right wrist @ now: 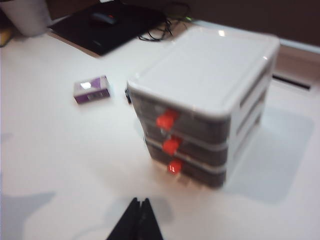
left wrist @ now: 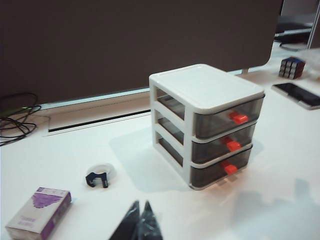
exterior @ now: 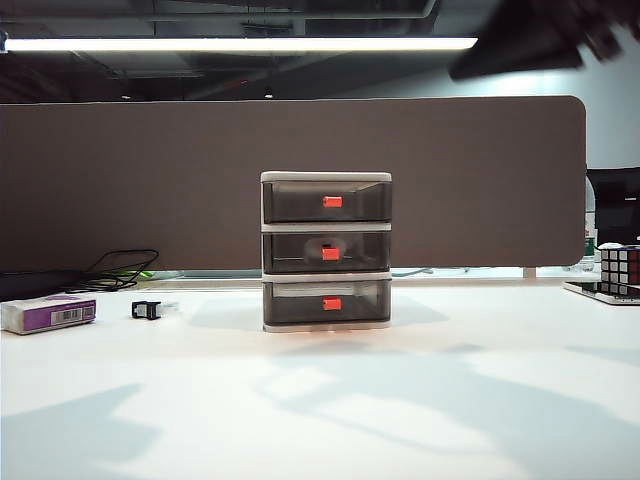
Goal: Open the second layer of the drawer on the table, pick up the earphone case on the table and put it in, and finally close the drawer.
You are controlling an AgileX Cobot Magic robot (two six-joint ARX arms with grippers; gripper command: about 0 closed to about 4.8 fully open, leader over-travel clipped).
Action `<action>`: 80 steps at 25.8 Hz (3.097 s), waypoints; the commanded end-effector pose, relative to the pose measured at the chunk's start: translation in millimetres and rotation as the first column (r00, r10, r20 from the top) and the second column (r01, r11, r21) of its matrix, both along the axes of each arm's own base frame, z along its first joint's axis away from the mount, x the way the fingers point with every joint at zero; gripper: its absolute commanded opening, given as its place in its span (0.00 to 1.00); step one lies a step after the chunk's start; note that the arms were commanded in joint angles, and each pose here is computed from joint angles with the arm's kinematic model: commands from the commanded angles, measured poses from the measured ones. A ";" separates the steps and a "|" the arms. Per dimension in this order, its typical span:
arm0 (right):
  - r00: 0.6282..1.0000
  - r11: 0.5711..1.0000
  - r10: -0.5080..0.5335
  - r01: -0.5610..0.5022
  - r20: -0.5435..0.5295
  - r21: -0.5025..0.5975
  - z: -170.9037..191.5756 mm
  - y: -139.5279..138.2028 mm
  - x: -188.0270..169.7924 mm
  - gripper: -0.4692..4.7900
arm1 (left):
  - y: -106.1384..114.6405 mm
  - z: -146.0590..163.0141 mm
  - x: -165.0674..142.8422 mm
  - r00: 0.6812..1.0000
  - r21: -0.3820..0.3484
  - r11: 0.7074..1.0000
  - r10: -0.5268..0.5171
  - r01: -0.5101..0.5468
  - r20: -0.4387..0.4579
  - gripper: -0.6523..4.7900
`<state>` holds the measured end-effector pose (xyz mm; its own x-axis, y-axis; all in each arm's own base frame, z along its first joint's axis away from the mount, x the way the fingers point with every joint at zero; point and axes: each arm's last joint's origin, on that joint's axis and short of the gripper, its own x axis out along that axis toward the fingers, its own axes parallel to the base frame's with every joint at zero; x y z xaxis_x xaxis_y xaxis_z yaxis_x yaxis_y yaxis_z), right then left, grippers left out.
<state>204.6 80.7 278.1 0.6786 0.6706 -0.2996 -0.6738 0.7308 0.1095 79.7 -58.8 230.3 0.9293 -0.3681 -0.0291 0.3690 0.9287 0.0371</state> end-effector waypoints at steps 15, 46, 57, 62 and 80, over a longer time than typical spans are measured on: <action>0.973 0.973 -0.229 0.229 -0.006 0.036 -100.5 -26.8 -63.3 0.08 | 0.1 -52.0 -0.1 0.998 -0.025 1.000 0.002 -0.004 -0.056 0.11; 0.859 0.859 -0.506 0.494 0.072 0.137 -129.6 -68.9 -109.4 0.08 | 13.6 -67.7 5.8 0.998 -0.040 0.997 0.068 -0.068 -0.013 0.11; 0.830 0.831 -0.551 0.538 0.084 0.140 -128.6 -76.2 -108.7 0.08 | 45.0 -65.4 16.4 0.992 -0.064 0.990 0.122 -0.122 0.001 0.11; 0.822 0.830 -0.555 0.539 0.123 0.142 -125.6 -76.5 -108.3 0.08 | 54.4 -63.1 17.1 0.982 -0.086 0.979 0.186 -0.184 0.018 0.11; 0.720 0.737 -0.676 0.659 0.159 0.148 -122.3 -81.1 -107.5 0.08 | 56.8 -57.9 16.9 0.975 -0.090 0.975 0.212 -0.205 0.073 0.11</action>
<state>96.7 0.5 155.2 0.9923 0.0672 -0.1041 -0.0551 0.9918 0.1154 97.1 -2.1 170.0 0.9849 -0.1615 0.0622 0.1633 0.9862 -0.0256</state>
